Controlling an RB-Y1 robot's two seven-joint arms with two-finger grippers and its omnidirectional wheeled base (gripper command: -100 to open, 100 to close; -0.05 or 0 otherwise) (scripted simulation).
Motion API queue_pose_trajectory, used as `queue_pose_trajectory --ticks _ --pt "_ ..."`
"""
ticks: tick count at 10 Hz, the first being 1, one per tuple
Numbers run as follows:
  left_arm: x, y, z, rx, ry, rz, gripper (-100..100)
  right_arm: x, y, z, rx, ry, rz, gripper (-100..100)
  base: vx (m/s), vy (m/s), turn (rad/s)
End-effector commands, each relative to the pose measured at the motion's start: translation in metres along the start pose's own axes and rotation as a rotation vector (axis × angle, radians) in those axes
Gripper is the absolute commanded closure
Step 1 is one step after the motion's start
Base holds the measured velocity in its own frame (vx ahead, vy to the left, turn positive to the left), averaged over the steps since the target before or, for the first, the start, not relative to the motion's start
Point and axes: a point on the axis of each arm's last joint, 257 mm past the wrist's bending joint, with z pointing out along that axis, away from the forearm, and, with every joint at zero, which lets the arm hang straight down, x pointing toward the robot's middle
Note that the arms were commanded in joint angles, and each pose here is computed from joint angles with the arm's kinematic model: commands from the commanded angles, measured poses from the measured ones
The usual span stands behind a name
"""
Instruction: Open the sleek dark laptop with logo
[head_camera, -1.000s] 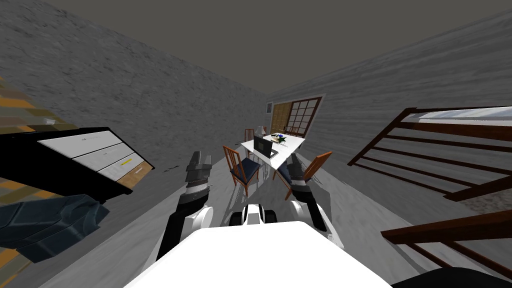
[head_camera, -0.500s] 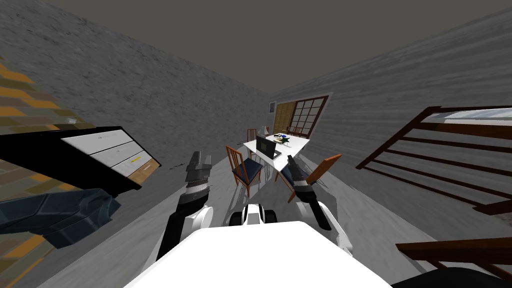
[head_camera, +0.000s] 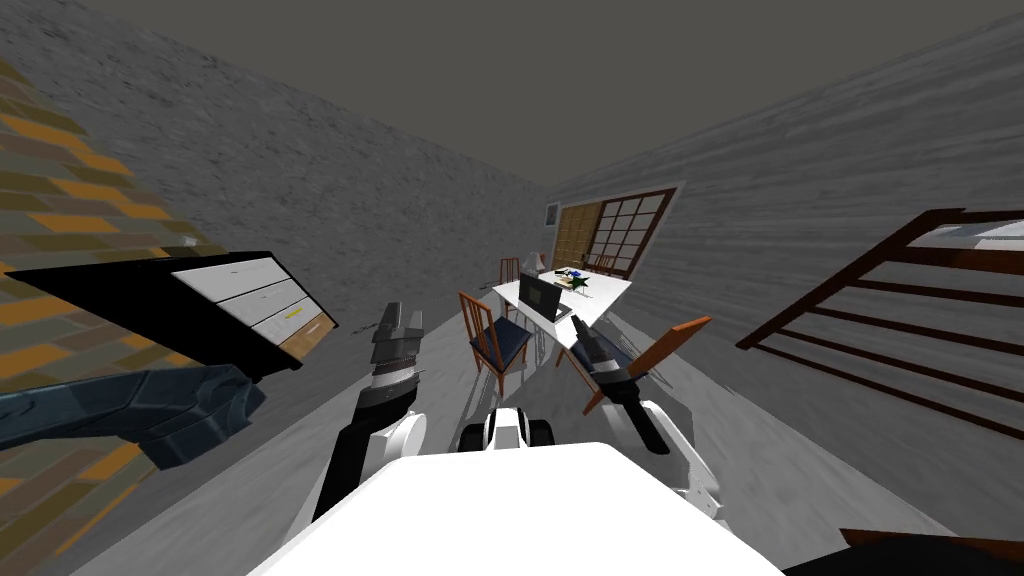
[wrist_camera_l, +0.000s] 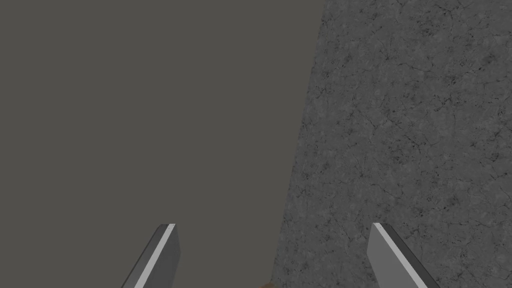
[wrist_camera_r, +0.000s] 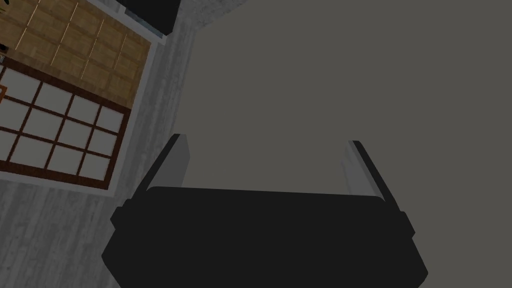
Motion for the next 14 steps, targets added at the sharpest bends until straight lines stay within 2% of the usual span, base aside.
queue_pose_trajectory --ticks 1,8,14 --pt "0.000 0.000 0.000 0.000 0.000 0.000 0 0.000 -0.019 -0.002 0.019 0.056 -0.147 -100 0.042 0.018 0.084" --pt "0.000 0.000 0.000 0.000 0.000 0.000 0 -0.007 -0.064 -0.006 0.045 0.188 -0.496 -100 0.037 0.023 0.071" --pt "0.000 0.000 0.000 0.000 0.000 0.000 0 -0.030 -0.101 -0.005 0.043 0.301 -0.828 -100 0.039 0.019 0.075"
